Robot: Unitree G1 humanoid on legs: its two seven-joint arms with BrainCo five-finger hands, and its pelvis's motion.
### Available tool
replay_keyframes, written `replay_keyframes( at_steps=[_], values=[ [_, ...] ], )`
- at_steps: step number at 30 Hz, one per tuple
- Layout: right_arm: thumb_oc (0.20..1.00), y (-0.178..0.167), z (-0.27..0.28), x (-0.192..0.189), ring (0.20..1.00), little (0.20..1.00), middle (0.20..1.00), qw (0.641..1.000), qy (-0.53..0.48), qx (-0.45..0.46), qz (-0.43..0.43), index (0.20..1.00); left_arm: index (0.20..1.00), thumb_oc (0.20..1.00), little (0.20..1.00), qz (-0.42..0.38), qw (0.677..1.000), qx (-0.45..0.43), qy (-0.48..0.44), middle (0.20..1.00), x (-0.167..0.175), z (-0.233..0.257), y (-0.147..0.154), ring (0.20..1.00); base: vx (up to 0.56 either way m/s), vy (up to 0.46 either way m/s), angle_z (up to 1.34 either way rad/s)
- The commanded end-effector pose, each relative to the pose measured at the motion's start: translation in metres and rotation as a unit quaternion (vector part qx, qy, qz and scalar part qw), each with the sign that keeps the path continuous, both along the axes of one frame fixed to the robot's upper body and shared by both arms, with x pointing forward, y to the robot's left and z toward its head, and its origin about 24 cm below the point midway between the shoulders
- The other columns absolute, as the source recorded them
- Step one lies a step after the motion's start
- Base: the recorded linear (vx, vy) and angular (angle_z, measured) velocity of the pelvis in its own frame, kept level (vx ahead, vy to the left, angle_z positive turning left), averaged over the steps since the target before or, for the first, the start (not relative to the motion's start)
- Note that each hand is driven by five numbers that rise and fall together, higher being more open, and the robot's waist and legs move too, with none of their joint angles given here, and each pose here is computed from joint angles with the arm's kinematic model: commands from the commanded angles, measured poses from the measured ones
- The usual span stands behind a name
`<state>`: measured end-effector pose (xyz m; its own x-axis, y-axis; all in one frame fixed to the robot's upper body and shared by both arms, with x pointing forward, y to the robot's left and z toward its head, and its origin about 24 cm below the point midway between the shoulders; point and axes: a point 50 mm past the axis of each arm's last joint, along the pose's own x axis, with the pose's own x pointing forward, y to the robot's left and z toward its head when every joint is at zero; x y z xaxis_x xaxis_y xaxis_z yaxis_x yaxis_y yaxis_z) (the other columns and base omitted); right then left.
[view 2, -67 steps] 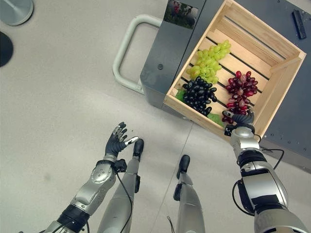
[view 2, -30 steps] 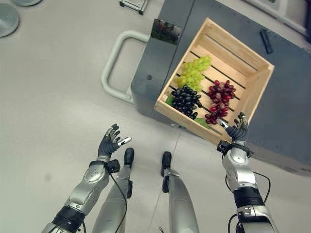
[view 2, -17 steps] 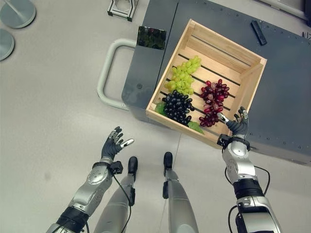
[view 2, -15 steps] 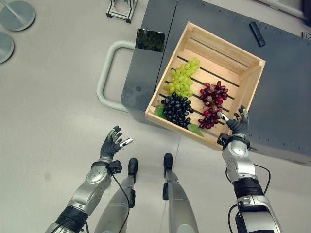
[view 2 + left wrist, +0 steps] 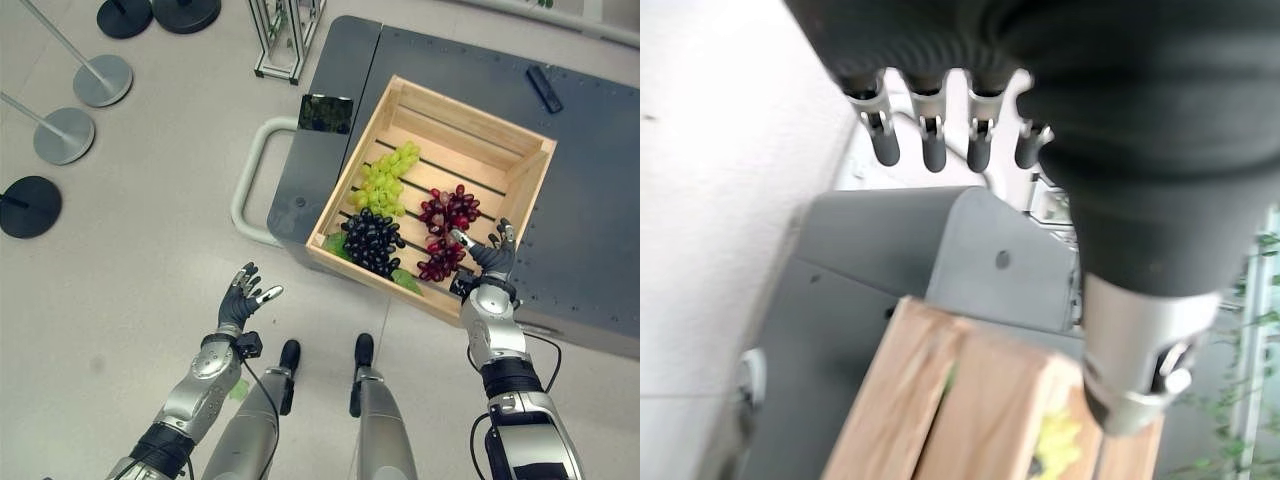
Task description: Pick up the fruits from the basket on one side to the basket on the other side
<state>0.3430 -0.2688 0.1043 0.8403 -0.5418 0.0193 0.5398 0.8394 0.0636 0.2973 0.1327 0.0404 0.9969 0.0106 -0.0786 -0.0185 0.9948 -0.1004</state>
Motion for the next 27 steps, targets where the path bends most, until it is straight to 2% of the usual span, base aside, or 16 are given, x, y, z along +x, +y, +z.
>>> replay_keyframes(
  at_steps=[1, 4, 9, 27],
  values=[
    [1.0, -0.025, 0.032, -0.007, 1.0, 1.0, 1.0, 0.996, -0.055, -0.058, -0.044, 1.0, 1.0, 1.0, 1.0, 0.011, 0.999, -0.015, -0.035, 1.0, -0.003, 0.012, -0.001, 1.0, 0.07, 0.161, -0.22],
    [1.0, -0.015, 0.034, 0.006, 1.0, 1.0, 1.0, 0.997, -0.037, -0.068, -0.027, 1.0, 1.0, 1.0, 1.0, 0.004, 0.999, -0.008, -0.044, 1.0, -0.002, 0.015, -0.004, 1.0, 0.03, 0.167, -0.67],
    [1.0, -0.019, 0.035, 0.013, 1.0, 1.0, 1.0, 0.997, -0.014, -0.068, -0.037, 1.0, 1.0, 1.0, 1.0, 0.003, 0.999, -0.012, -0.052, 1.0, -0.006, 0.017, -0.003, 1.0, 0.04, 0.115, -0.06],
    [1.0, -0.063, 0.019, 0.011, 1.0, 1.0, 1.0, 0.988, 0.088, -0.052, -0.113, 1.0, 1.0, 1.0, 1.0, -0.003, 0.998, -0.012, -0.064, 1.0, -0.003, 0.024, -0.008, 1.0, 0.03, 0.016, 0.02]
  ],
)
